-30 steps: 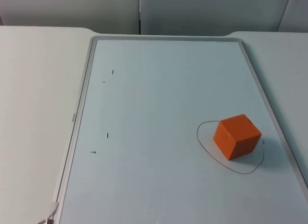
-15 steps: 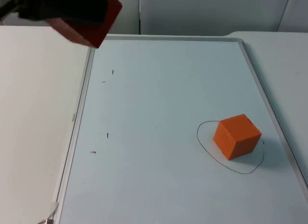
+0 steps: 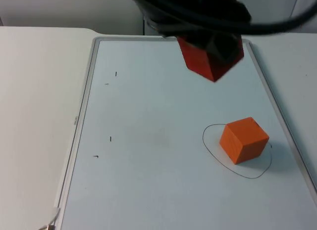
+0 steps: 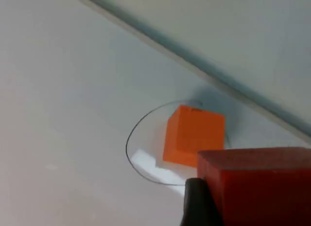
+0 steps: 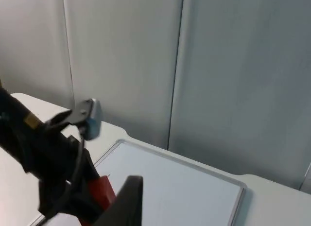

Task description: Pick up one cube with the left hand and another cube with the right hand. First place the cube in the right hand at the target position, then stack the cube in the left hand on top.

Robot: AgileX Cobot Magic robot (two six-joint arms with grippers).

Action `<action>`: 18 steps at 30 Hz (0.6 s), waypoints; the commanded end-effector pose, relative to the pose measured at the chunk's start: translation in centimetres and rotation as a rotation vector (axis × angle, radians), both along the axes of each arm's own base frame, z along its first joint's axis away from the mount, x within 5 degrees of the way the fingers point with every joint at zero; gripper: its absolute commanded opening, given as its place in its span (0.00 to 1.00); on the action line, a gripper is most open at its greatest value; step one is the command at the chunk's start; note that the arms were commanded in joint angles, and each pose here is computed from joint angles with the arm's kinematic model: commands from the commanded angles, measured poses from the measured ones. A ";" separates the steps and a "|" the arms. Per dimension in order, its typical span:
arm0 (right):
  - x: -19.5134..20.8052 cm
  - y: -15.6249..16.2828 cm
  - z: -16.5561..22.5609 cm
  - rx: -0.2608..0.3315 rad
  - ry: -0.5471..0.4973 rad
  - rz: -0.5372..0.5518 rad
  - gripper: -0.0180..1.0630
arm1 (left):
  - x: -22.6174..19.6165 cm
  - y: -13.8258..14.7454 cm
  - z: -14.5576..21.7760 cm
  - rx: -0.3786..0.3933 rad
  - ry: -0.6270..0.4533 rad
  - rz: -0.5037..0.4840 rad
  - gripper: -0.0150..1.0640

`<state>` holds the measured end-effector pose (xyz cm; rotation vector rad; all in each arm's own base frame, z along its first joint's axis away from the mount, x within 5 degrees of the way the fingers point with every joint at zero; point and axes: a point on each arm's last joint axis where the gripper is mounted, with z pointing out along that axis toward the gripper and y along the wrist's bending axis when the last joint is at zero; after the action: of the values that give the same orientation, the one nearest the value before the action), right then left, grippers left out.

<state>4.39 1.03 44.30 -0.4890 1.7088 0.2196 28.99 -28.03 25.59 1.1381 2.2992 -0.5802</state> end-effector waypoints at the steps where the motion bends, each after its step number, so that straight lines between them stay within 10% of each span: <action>1: 0.0 -0.1 -0.1 -0.003 0.002 -0.006 0.99 | 0.3 -1.6 -0.6 0.067 0.000 0.010 0.01; 18: 0.0 -0.1 -0.1 0.012 0.017 -0.015 0.98 | 4.0 -9.2 -6.0 0.206 0.073 -0.113 0.01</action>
<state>4.40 0.96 44.21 -0.4681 1.7249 0.2274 33.06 -36.85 19.39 1.3744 2.4159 -0.4335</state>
